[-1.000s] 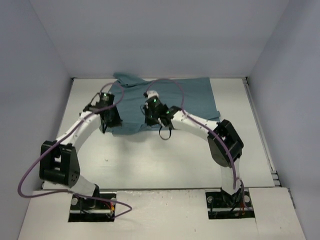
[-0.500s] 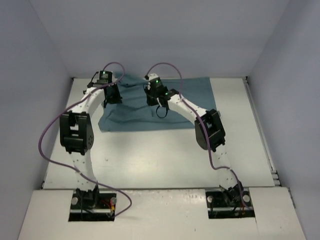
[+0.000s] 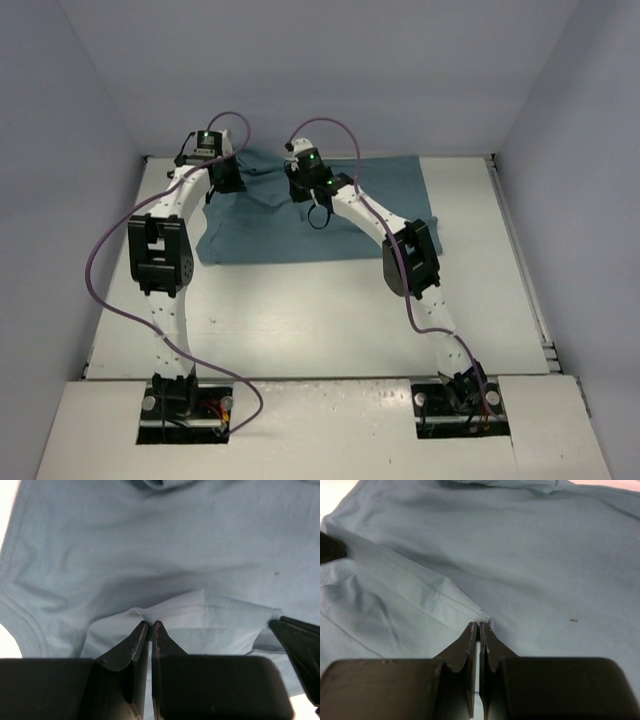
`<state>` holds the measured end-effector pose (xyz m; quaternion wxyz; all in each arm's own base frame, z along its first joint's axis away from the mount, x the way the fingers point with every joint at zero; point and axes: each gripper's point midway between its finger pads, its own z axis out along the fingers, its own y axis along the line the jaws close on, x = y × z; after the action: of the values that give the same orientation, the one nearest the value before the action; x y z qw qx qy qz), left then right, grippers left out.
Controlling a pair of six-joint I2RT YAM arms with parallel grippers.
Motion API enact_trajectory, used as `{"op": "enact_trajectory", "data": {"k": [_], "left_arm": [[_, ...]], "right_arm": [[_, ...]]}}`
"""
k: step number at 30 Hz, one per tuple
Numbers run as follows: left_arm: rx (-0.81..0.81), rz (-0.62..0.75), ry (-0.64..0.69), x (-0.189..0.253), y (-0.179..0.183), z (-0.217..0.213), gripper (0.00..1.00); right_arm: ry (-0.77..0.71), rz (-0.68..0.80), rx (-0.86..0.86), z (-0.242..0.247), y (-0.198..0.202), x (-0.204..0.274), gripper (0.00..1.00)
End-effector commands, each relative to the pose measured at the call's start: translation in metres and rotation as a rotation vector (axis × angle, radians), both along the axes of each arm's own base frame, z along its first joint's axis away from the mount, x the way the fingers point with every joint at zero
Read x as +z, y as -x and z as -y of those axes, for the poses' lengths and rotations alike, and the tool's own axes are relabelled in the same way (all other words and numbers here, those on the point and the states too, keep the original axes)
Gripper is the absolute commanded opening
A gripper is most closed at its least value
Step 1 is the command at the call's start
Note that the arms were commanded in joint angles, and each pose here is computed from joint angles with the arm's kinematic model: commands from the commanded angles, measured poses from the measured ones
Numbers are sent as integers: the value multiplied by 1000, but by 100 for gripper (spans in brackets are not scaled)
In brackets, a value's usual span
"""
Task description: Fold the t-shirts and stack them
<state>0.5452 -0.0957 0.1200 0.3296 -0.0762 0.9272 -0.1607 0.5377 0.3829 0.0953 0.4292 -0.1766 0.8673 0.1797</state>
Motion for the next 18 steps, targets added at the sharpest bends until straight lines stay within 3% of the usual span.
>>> {"op": "enact_trajectory", "data": {"k": [1, 18], "left_arm": [[-17, 132, 33, 46, -20, -3, 0], [-7, 106, 112, 42, -13, -4, 0]], "right_arm": [[-33, 87, -5, -2, -17, 31, 0], [-24, 103, -4, 7, -30, 26, 0]]}}
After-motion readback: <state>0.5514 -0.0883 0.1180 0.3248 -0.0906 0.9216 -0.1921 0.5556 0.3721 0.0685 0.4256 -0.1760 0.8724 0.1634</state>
